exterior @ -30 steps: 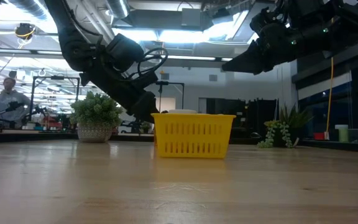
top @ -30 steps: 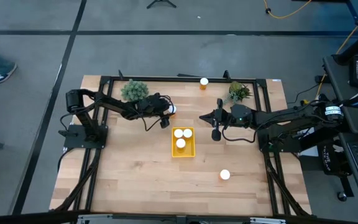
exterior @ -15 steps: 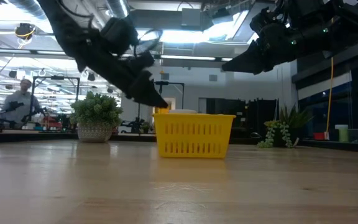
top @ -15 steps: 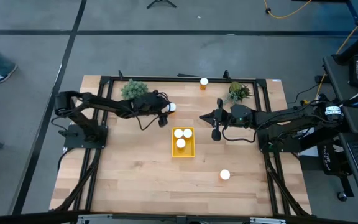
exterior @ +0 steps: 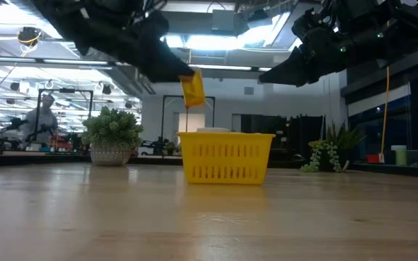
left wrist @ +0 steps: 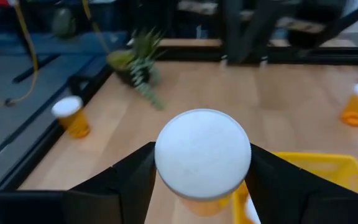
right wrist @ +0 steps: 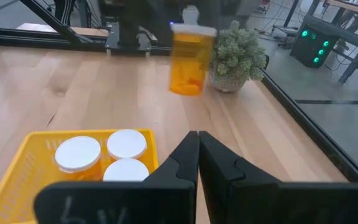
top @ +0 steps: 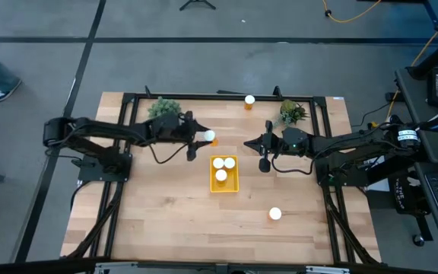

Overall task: Pick and place pill bottles into a basket
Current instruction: Put the orange pill bottle into the yellow bin

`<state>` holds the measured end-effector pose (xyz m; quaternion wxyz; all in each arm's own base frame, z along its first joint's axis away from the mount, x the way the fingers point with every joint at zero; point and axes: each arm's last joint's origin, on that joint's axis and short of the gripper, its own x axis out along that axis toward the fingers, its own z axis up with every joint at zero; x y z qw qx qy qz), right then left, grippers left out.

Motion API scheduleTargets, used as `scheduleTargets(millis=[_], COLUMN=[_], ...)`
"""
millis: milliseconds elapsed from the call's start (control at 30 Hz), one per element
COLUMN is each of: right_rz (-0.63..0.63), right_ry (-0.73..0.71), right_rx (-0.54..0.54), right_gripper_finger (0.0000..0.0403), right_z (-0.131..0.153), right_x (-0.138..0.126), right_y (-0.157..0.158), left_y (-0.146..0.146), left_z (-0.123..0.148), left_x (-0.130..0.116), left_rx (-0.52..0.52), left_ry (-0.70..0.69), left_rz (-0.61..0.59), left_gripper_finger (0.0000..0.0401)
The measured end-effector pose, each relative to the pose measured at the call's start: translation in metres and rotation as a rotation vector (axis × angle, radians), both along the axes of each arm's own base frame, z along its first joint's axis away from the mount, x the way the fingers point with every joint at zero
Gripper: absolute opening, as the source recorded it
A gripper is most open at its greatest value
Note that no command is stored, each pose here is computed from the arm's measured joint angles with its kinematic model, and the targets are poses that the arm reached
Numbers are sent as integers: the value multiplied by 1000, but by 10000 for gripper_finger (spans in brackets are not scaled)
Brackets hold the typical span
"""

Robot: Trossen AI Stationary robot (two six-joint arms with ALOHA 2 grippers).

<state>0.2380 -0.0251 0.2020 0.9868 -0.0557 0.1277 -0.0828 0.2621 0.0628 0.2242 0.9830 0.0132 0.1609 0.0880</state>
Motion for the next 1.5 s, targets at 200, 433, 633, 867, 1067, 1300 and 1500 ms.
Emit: scheduleTargets(millis=[200, 433, 633, 867, 1067, 1300, 1500], right_rz=[0, 0, -1, -7, -13, -15, -22], right_ry=[0, 0, 7, 10, 6, 13, 20], right_rx=[-1, 0, 6, 30, 53, 59, 85], right_gripper_finger=[16, 16, 16, 16, 16, 16, 16], right_z=[0, 0, -1, -1, -1, -2, -3], right_x=[0, 0, 0, 0, 0, -1, -1], right_y=[0, 0, 0, 0, 0, 0, 0], left_y=[-21, -57, -86, -105, -109, -111, -112], left_z=[3, 9, 14, 6, -13, -35, -48], left_x=[2, 7, 7, 12, 26, 37, 42], left_rx=[20, 23, 34, 28, 10, -37, -51], left_ry=[-10, -68, -122, -119, -113, -80, -48], left_rz=[-85, -221, -300, -355, -343, -313, -306], left_gripper_finger=[223, 223, 223, 223, 223, 223, 223])
